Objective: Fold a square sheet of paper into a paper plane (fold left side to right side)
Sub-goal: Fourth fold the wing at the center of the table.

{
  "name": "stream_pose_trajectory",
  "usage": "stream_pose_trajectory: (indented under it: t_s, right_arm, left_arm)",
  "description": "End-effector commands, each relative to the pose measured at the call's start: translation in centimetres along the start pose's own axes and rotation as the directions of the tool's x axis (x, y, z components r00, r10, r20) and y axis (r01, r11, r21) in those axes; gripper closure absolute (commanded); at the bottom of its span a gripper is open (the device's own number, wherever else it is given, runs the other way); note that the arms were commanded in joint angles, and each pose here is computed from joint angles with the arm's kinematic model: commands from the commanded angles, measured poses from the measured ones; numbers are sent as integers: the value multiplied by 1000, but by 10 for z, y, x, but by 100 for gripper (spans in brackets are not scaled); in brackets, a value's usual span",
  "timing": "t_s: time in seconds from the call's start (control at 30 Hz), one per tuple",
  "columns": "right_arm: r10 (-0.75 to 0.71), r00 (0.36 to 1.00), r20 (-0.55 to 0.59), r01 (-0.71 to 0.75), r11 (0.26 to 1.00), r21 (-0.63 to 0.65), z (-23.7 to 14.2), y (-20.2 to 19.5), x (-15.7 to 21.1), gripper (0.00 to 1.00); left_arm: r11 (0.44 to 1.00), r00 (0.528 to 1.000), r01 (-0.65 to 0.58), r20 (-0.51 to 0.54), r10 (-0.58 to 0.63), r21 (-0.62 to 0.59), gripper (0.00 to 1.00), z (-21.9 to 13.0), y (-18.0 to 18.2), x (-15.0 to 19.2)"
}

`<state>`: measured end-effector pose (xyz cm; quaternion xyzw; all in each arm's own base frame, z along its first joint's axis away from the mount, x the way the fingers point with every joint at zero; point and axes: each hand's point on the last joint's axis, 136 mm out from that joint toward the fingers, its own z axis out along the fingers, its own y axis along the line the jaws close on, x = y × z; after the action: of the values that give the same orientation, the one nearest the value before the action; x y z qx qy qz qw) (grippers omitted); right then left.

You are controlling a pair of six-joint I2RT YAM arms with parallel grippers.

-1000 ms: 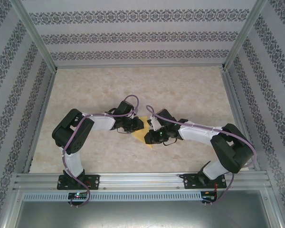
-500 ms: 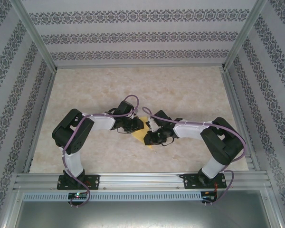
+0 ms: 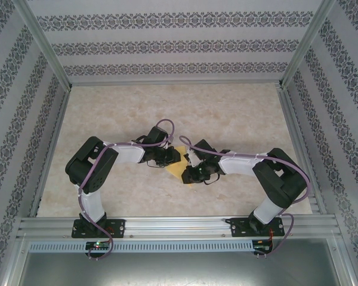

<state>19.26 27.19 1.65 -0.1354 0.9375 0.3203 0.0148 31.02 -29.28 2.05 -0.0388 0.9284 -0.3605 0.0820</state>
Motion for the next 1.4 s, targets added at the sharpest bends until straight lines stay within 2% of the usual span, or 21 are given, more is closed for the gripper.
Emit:
stream_pose_trajectory:
  t_s: [0.0, 0.33, 0.67, 0.97, 1.2, 1.37]
  right_arm:
    - [27, 996, -80, -21, 997, 73, 0, -18, 30, 82]
    - [41, 991, -126, -31, 997, 77, -1, -21, 49, 85]
    - [15, 993, -121, -8, 998, 64, -12, -13, 48, 88]
    - [-12, 996, 92, 25, 991, -133, -46, 30, -3, 93]
    - [23, 994, 110, -14, 997, -80, -20, 16, -35, 95]
    - [54, 991, 121, -51, 998, -23, -7, -1, -42, 95]
  left_arm:
    - [988, 998, 18, -62, -28, -152, 78, 9, 40, 24]
    - [988, 998, 16, -66, -26, -155, 78, 10, 40, 23]
    - [988, 997, 13, -67, -24, -156, 78, 10, 39, 23]
    - [991, 998, 11, -61, -20, -137, 78, 9, 33, 21]
    - [992, 998, 5, -61, -13, -130, 78, 9, 29, 21]
    - [992, 998, 3, -62, -11, -128, 78, 10, 27, 21]
